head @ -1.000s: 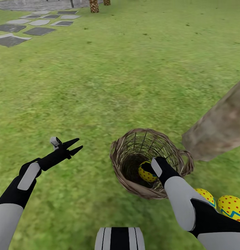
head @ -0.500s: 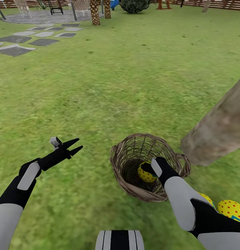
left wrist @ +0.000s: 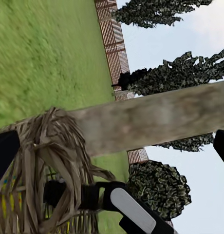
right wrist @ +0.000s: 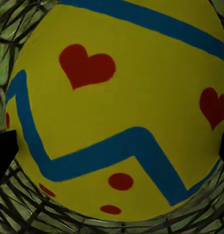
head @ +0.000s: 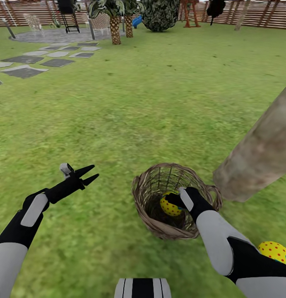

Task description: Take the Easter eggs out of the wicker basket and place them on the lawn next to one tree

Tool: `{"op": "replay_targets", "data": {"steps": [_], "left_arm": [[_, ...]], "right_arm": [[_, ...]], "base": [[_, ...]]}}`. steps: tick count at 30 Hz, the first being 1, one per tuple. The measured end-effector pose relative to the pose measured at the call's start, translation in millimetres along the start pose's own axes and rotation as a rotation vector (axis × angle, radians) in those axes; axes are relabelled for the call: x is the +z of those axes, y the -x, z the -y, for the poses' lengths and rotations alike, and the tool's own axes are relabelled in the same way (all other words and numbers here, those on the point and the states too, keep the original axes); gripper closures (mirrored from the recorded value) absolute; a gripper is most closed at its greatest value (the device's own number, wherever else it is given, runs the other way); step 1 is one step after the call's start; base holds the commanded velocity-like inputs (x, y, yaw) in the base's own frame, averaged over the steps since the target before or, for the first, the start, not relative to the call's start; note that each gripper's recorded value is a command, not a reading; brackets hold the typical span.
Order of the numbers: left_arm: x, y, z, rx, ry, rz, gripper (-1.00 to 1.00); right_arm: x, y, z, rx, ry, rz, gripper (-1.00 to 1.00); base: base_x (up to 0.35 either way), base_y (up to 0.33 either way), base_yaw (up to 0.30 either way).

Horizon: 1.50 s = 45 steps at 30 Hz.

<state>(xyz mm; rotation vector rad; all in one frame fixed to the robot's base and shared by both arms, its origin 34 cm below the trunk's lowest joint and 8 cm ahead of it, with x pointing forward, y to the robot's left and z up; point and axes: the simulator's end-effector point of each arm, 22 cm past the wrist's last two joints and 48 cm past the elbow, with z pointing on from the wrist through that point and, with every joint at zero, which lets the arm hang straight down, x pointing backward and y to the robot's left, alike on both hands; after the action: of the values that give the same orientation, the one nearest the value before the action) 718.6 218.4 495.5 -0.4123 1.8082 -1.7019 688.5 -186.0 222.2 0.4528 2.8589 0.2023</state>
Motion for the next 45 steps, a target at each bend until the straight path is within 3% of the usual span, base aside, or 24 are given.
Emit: {"op": "replay_targets", "data": {"steps": [5, 9, 18, 23, 26, 33, 38, 40, 42, 45], "left_arm": [[0.2, 2.8, 12.7, 0.015, -0.012, 0.002, -1.00], [0.1, 4.9, 23.3, 0.027, -0.022, 0.005, -1.00], [-0.5, 9.7, 46.8, 0.057, -0.042, 0.009, -1.00], [-1.0, 12.0, 60.1, 0.073, -0.054, 0.012, -1.00], [-1.1, 13.0, 68.2, 0.082, -0.062, 0.013, -1.00], [-1.3, 15.0, 85.1, 0.104, -0.072, 0.015, -1.00], [-2.3, 16.6, 98.3, 0.120, -0.084, 0.018, -1.00], [-2.2, 16.7, 103.5, 0.125, -0.089, 0.018, -1.00], [-2.3, 17.0, 108.9, 0.132, -0.095, 0.019, -1.00], [-2.8, 17.7, 116.7, 0.141, -0.102, 0.020, -1.00]], "right_arm": [[-11.0, 3.8, -14.5, -0.009, 0.056, 0.003, 1.00], [-20.5, 11.0, -18.2, -0.038, 0.059, 0.022, 1.00], [-44.4, 20.1, -54.1, -0.048, 0.219, 0.052, 1.00], [-62.1, 36.9, -61.2, -0.054, 0.251, 0.095, 1.00], [-87.9, 71.7, -63.3, -0.055, 0.260, 0.182, 1.00], [-157.3, 77.2, -32.8, -0.046, 0.246, 0.206, 1.00], [-227.3, 92.5, -9.1, -0.040, 0.240, 0.405, 1.00], [-239.1, 80.2, -24.6, -0.082, 0.296, 0.423, 1.00], [-240.0, 51.3, -61.2, -0.173, 0.394, 0.389, 1.00], [-248.1, 19.8, -95.8, -0.239, 0.542, 0.349, 1.00]], "base": [[-0.125, 0.000, 0.000], [-0.019, 0.000, 0.000], [-0.100, 0.000, 0.000], [0.000, 0.000, 0.000], [0.000, 0.000, 0.000], [0.000, 0.000, 0.000], [0.000, 0.000, 0.000], [0.000, 0.000, 0.000], [-0.169, 0.000, 0.000], [-0.309, 0.000, 0.000]]}}
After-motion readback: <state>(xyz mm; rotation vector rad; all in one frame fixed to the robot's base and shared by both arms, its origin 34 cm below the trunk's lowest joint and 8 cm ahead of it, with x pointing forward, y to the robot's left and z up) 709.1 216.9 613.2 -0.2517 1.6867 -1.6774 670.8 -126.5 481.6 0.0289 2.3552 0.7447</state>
